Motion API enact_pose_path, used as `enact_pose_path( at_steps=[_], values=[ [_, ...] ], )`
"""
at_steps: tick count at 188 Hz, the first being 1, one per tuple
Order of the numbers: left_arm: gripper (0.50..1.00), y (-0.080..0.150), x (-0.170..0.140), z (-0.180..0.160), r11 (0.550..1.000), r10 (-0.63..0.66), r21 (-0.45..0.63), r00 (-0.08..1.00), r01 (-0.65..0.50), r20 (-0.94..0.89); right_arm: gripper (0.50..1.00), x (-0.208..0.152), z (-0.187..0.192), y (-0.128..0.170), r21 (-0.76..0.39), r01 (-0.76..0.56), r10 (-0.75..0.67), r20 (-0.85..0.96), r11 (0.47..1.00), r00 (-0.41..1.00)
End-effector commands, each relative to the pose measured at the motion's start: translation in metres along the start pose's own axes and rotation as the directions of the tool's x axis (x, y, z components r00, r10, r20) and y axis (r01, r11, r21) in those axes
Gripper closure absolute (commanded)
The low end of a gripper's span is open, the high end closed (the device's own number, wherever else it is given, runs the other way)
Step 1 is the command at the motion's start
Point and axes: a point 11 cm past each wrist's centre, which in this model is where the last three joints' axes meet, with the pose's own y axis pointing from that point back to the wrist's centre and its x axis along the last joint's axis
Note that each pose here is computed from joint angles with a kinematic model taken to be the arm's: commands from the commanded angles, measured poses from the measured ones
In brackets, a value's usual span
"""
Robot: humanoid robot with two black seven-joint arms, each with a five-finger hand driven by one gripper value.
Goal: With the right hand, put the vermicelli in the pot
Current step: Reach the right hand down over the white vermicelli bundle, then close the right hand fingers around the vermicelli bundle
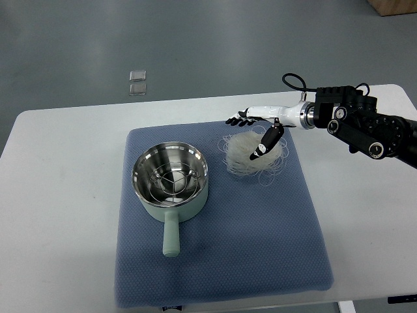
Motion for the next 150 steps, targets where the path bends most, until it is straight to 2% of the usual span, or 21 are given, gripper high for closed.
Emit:
enact_pose_path(
  at_steps=[1, 55, 150],
  values=[
    [0.500, 0.000, 0.000, 0.000, 1.000, 0.000, 0.000, 1.000, 0.000, 0.000, 0.572, 0.000, -0.003, -0.002, -0.006, 0.009, -0.009, -0.030, 1.000, 0.999],
    [0.500, 0.000, 0.000, 0.000, 1.000, 0.000, 0.000, 1.000, 0.000, 0.000, 0.572, -0.009, 0.009, -0.005, -0.062, 0.010, -0.018, -0.127, 0.998, 0.992],
    [0.500, 0.000, 0.000, 0.000, 1.000, 0.000, 0.000, 1.000, 0.000, 0.000, 0.574, -0.019, 0.027, -0.005, -0.108, 0.010, -0.022, -0.105, 0.994, 0.994]
  ],
)
